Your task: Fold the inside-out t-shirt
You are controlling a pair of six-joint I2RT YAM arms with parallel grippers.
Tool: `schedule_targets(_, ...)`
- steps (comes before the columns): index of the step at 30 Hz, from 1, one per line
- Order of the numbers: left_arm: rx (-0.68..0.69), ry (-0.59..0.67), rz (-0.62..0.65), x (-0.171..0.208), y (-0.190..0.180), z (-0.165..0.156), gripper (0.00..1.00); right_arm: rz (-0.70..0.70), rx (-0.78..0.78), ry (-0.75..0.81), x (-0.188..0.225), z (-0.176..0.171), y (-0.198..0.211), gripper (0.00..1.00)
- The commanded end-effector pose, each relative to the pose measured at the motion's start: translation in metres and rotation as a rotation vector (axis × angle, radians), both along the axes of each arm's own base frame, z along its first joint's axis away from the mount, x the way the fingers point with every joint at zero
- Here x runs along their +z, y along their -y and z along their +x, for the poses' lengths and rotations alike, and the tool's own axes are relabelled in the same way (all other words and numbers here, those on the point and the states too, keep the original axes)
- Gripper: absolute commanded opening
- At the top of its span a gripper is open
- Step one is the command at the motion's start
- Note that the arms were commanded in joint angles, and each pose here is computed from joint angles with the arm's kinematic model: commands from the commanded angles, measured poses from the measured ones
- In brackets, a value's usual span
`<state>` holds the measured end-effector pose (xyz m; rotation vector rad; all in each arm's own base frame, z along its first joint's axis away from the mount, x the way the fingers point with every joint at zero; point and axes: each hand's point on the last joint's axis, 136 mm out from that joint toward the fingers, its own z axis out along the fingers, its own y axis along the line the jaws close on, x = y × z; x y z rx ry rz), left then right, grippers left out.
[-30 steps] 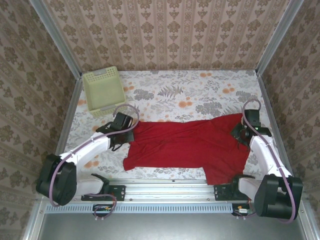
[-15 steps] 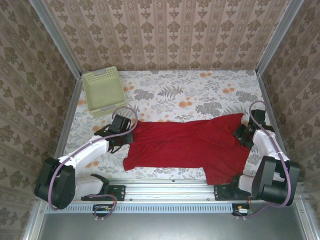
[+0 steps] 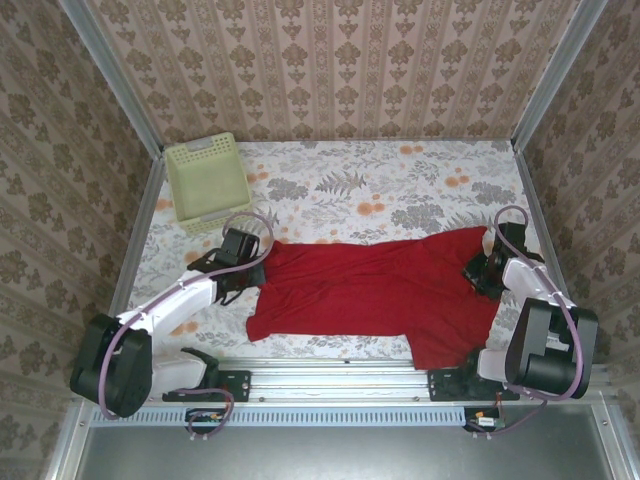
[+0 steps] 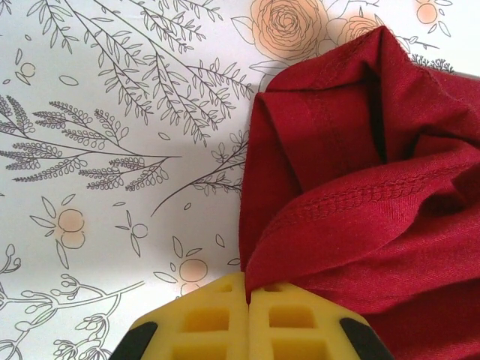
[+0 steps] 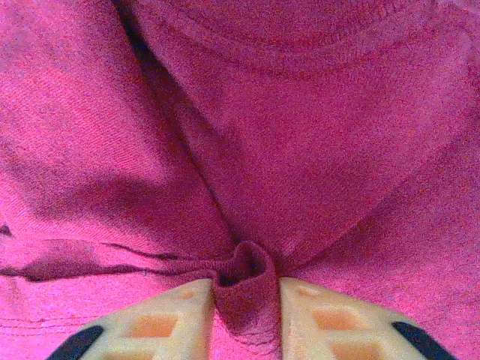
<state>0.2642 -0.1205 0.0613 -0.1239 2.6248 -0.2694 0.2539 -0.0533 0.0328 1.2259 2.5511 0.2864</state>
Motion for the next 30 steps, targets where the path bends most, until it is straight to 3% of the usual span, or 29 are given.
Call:
schedule_targets(1,-0.023,0.005,-0.010,0.005,0.004,0.006,0.00,-0.032,-0.006,0.010,0.003,0.005,0.006,0.23)
schedule_targets(7,-0.030,0.014,-0.022,0.014,0.010,0.013,0.00,-0.067,0.001,0.030,0.012,0.012,0.010,0.12)
schedule_targets(13,-0.030,0.077,-0.093,0.048,0.017,0.039,0.00,-0.166,0.017,0.081,0.051,0.028,0.016,0.01)
schedule_targets(23,-0.046,0.299,-0.296,0.150,0.020,0.119,0.00,-0.367,-0.004,0.383,0.205,0.106,0.044,0.00)
schedule_targets(26,-0.068,0.317,-0.340,0.164,0.025,0.148,0.00,-0.422,-0.020,0.434,0.238,0.127,0.054,0.00)
schedule_targets(30,-0.064,0.326,-0.296,0.165,0.022,0.180,0.00,-0.495,-0.043,0.470,0.266,0.145,0.068,0.00)
